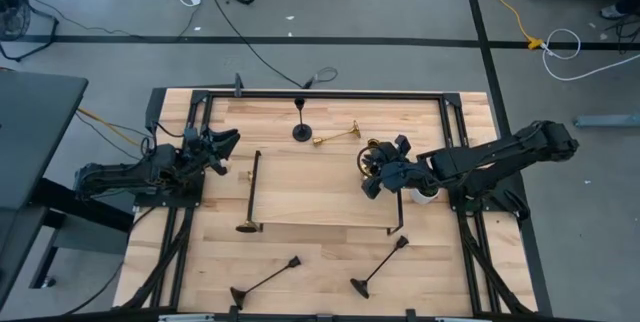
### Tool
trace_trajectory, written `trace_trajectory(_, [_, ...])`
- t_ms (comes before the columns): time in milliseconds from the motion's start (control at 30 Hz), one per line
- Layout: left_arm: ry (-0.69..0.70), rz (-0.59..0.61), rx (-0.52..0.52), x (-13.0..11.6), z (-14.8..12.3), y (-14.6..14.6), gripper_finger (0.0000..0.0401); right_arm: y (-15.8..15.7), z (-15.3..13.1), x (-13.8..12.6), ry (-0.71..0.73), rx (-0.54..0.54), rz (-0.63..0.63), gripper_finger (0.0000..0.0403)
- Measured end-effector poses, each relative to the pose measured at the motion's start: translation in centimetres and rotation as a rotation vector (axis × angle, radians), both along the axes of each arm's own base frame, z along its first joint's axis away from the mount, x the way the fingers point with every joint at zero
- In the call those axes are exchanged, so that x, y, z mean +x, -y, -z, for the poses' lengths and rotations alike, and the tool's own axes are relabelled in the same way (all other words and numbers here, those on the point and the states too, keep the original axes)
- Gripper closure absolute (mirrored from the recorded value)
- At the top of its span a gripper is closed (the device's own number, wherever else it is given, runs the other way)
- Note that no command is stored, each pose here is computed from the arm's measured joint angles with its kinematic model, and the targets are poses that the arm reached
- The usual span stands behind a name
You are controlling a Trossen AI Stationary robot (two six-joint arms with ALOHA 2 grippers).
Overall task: Pick & Place candle stick holders
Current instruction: Put the top right golden candle holder on the shelf, then put the bottom right black candle holder on the shelf
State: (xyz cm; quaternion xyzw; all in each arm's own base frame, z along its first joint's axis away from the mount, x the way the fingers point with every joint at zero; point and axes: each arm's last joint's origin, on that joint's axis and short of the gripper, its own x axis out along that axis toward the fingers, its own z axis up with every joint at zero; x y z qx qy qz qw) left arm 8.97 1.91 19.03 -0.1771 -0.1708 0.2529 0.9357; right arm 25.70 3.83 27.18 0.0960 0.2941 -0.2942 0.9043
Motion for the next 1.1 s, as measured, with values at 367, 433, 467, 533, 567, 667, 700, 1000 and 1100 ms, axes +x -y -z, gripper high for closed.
trace_trajectory(367, [-0.002,0.0,0.0,0.0,0.0,0.0,0.0293,0.2,-1.0,-1.1,0.012,0.004,-0.029,0.0241])
trace_trajectory(433, [-0.002,0.0,0.0,0.0,0.0,0.0,0.0293,0.2,-1.2,-1.3,0.021,0.009,-0.034,0.0228])
trace_trajectory(467, [-0.002,0.0,0.0,0.0,0.0,0.0,0.0293,0.2,-1.3,-1.4,0.02,0.012,-0.044,0.0223])
trace_trajectory(533, [-0.002,0.0,0.0,0.0,0.0,0.0,0.0293,0.2,-1.5,-1.5,0.02,0.021,-0.068,0.0214])
trace_trajectory(567, [-0.003,0.0,0.0,0.0,0.0,0.0,0.0293,0.2,-1.5,-1.5,0.018,0.025,-0.08,0.021])
trace_trajectory(667, [-0.003,0.0,0.0,0.0,0.0,0.0,0.0293,0.1,-1.7,-1.7,0.013,0.034,-0.121,0.02])
trace_trajectory(700, [-0.003,0.0,0.0,0.0,0.0,0.0,0.0293,0.1,-1.9,-1.8,0.013,0.034,-0.134,0.0197])
trace_trajectory(1000, [-0.003,0.0,0.0,0.0,0.0,0.0,0.0293,0.5,-3.2,-3.8,0.021,0.036,-0.173,0.0174])
trace_trajectory(1100, [-0.003,0.0,0.0,0.0,0.0,0.0,0.0293,0.6,-3.6,-4.4,0.03,0.056,-0.192,0.0169])
